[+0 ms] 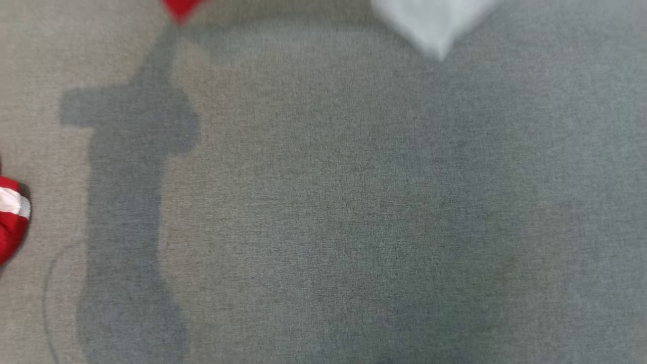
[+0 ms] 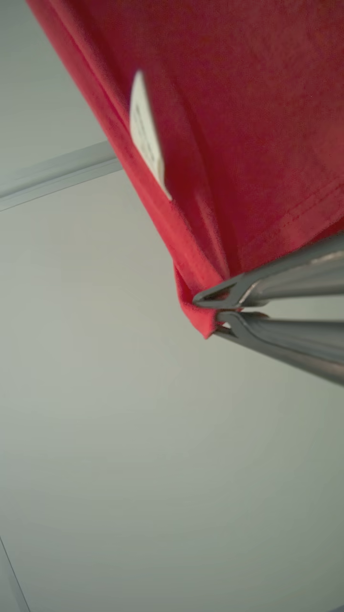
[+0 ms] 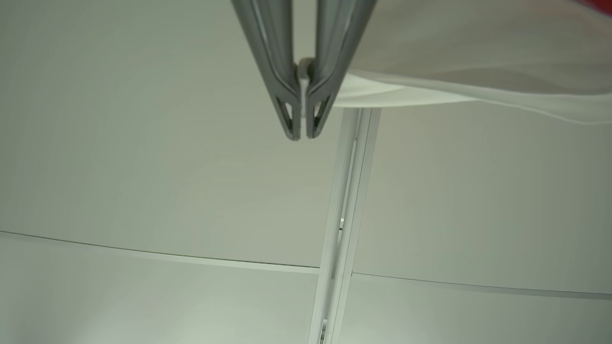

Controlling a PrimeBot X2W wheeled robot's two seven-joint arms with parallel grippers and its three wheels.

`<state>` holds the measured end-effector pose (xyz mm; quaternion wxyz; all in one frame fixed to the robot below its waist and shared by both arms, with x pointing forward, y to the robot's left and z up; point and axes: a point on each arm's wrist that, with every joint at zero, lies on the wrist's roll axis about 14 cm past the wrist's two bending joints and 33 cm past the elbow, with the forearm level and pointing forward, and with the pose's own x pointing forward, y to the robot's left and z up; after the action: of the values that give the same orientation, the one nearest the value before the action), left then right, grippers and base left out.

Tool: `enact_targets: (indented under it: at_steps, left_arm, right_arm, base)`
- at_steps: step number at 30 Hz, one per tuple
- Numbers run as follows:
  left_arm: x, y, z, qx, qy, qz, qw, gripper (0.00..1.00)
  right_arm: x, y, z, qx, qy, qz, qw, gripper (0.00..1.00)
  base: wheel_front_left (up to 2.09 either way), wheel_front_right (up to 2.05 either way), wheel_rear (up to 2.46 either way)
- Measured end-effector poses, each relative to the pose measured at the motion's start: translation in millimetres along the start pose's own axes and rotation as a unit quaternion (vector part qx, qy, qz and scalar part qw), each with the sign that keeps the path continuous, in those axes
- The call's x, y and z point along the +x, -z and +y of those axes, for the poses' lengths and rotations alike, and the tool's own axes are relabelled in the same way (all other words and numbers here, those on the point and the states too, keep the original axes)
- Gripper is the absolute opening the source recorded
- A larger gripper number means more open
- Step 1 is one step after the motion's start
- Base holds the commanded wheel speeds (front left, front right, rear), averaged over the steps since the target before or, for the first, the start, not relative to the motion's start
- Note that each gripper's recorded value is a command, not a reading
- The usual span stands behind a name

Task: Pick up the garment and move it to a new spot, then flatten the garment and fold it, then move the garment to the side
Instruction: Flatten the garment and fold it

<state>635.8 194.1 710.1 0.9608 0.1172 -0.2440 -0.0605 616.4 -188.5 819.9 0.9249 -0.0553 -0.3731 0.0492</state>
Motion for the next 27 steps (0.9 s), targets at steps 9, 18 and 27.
enact_targets:
  at_steps: [9, 18, 27]
  left_arm:
    - [-3.6, 70.7, -4.3, -0.032, -0.01, 0.07, 0.997, 0.0]
    - [-160.6, 201.8, -81.4, -0.146, -0.011, 0.281, 0.949, 0.0]
    - [-290.3, 215.8, -126.5, -0.207, -0.032, 0.393, 0.895, 0.0]
  right_arm:
    - [-8.0, 23.4, 0.9, -0.008, -0.003, 0.005, 1.0, 0.0]
    - [-201.5, 156.1, 21.6, 0.088, 0.024, 0.242, 0.966, 0.0]
    - [-367.5, 164.8, 40.3, 0.15, 0.088, 0.395, 0.902, 0.0]
  base:
    - [0.0, 0.0, 0.0]
    - [0.0, 0.0, 0.0]
    - [0.0, 0.0, 0.0]
